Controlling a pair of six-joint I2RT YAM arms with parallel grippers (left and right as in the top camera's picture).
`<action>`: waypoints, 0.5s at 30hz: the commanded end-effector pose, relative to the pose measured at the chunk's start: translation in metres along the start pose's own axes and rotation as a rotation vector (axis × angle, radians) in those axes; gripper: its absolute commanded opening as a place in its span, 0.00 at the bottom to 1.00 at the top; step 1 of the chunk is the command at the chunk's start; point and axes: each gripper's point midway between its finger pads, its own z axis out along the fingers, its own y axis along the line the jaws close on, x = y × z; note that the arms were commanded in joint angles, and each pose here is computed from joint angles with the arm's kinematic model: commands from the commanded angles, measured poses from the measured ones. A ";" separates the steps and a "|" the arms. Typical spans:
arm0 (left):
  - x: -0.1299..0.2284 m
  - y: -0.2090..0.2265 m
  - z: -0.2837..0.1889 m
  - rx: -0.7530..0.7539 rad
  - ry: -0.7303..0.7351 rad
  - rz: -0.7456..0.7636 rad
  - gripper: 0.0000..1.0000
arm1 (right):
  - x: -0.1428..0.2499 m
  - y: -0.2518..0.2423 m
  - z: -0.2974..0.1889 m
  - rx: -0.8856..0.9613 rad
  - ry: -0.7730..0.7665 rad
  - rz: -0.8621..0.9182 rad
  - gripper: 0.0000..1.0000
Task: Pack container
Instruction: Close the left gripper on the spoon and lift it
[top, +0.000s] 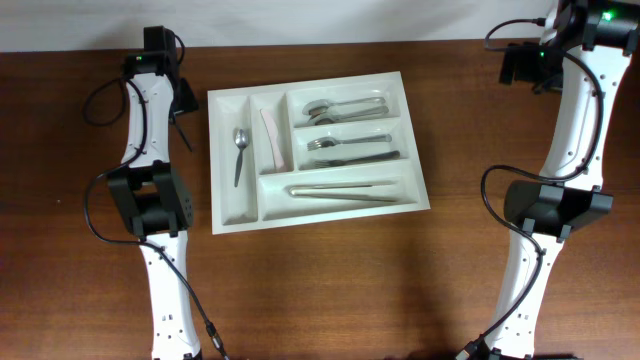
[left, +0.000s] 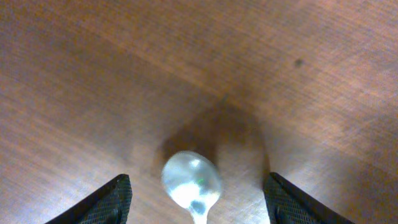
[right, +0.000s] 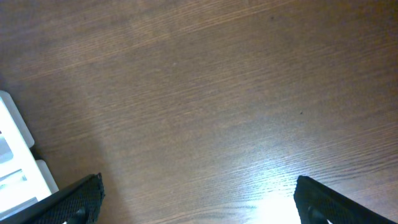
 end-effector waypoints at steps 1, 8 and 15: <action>0.032 -0.013 0.044 0.013 0.090 0.027 0.68 | 0.001 -0.002 -0.004 0.008 -0.001 -0.008 0.99; 0.027 -0.014 0.045 0.019 0.071 0.022 0.27 | 0.001 -0.002 -0.004 0.008 -0.001 -0.008 0.99; 0.029 -0.014 0.045 0.017 0.077 0.024 0.02 | 0.001 -0.002 -0.004 0.008 -0.001 -0.008 0.99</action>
